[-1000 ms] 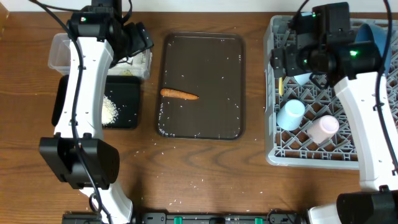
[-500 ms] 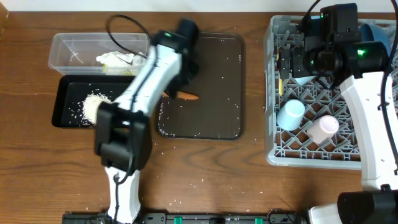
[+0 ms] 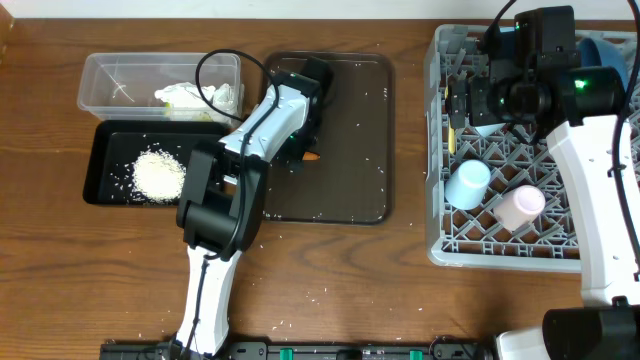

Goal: Sort waste into correct bins and load items into the dishwasher rack

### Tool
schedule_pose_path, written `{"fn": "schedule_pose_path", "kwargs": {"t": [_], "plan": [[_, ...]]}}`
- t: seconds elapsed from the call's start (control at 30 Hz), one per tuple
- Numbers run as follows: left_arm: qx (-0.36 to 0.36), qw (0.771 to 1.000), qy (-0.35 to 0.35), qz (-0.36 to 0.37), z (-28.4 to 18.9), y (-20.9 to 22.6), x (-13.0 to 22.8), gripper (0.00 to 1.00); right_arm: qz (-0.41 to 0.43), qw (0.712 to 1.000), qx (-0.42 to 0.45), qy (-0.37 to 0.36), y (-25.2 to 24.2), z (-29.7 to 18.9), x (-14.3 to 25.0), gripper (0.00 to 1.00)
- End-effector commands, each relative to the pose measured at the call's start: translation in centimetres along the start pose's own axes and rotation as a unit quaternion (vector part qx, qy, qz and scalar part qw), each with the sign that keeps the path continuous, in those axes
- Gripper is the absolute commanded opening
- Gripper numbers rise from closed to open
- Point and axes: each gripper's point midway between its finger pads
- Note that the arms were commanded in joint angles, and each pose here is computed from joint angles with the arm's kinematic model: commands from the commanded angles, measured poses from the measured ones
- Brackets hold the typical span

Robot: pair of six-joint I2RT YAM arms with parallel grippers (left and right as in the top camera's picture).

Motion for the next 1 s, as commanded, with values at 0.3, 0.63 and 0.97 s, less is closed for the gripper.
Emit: {"fn": "schedule_pose_path", "kwargs": {"t": [0.3, 0.63, 0.97], "plan": [[-0.035, 0.996, 0.013, 0.076, 1.0, 1.6, 0.4, 0.19, 0.007, 1.000, -0.001, 0.009, 0.0, 0.3, 0.3, 0.99], [0.068, 0.982, -0.067, 0.161, -11.5, 1.2, -4.1, 0.14, 0.008, 1.000, -0.001, 0.012, 0.0, 0.3, 0.5, 0.99], [-0.019, 0.987, -0.145, 0.068, -15.4, 9.7, -13.0, 0.16, 0.007, 1.000, -0.002, 0.013, 0.1, 0.3, 0.6, 0.99]]}}
Point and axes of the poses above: each gripper's point midway between its finger pads, its own z axis out along the fingers, its own y axis along the line the jaws close on, x = y × z, and after that the axes turned 8 degrees about z, right-handed
